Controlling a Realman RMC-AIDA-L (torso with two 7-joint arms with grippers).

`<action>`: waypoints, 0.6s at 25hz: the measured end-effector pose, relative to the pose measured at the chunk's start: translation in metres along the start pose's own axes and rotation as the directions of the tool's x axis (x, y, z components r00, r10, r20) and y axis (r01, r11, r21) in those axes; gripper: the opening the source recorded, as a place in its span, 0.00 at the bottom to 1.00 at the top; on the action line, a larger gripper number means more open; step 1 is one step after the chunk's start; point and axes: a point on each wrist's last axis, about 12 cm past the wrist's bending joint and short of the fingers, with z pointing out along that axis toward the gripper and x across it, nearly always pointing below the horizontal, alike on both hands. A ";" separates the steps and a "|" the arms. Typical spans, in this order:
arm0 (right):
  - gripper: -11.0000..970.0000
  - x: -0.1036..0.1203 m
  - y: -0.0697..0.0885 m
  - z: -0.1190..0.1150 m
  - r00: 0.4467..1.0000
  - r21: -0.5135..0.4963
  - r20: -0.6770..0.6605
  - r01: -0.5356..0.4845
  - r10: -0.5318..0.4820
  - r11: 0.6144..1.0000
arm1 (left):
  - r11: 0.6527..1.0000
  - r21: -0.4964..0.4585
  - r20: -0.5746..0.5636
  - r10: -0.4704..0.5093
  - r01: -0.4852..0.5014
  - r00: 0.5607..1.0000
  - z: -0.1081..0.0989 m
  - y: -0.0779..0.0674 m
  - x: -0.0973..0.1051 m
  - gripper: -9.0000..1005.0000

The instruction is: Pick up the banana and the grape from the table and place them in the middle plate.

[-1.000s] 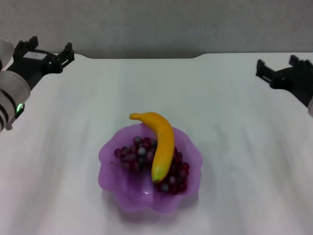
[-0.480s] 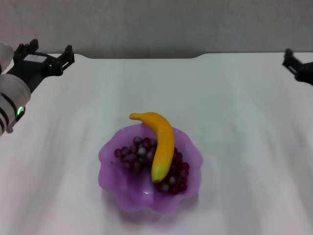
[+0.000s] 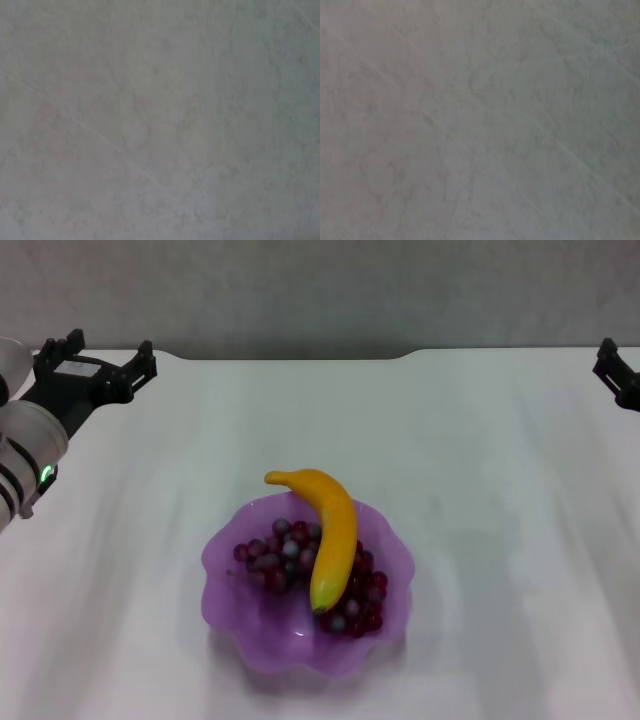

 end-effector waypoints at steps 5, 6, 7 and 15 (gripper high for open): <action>0.92 0.005 -0.004 0.005 0.999 0.011 -0.001 -0.051 0.051 0.999 | 1.000 0.003 0.012 0.019 -0.019 1.000 0.001 0.000 -0.002 0.88; 0.92 0.006 -0.006 0.005 0.999 0.015 0.005 -0.050 0.050 0.999 | 1.000 0.001 0.019 0.015 -0.015 1.000 0.001 0.000 -0.003 0.88; 0.92 0.007 -0.007 0.005 0.999 0.020 0.014 -0.046 0.046 0.999 | 1.000 0.000 0.025 0.012 -0.012 1.000 0.001 0.001 -0.004 0.88; 0.92 0.010 -0.006 0.007 0.997 0.013 0.038 -0.062 0.061 0.998 | 1.000 0.005 0.014 0.021 -0.021 1.000 0.006 0.000 -0.003 0.88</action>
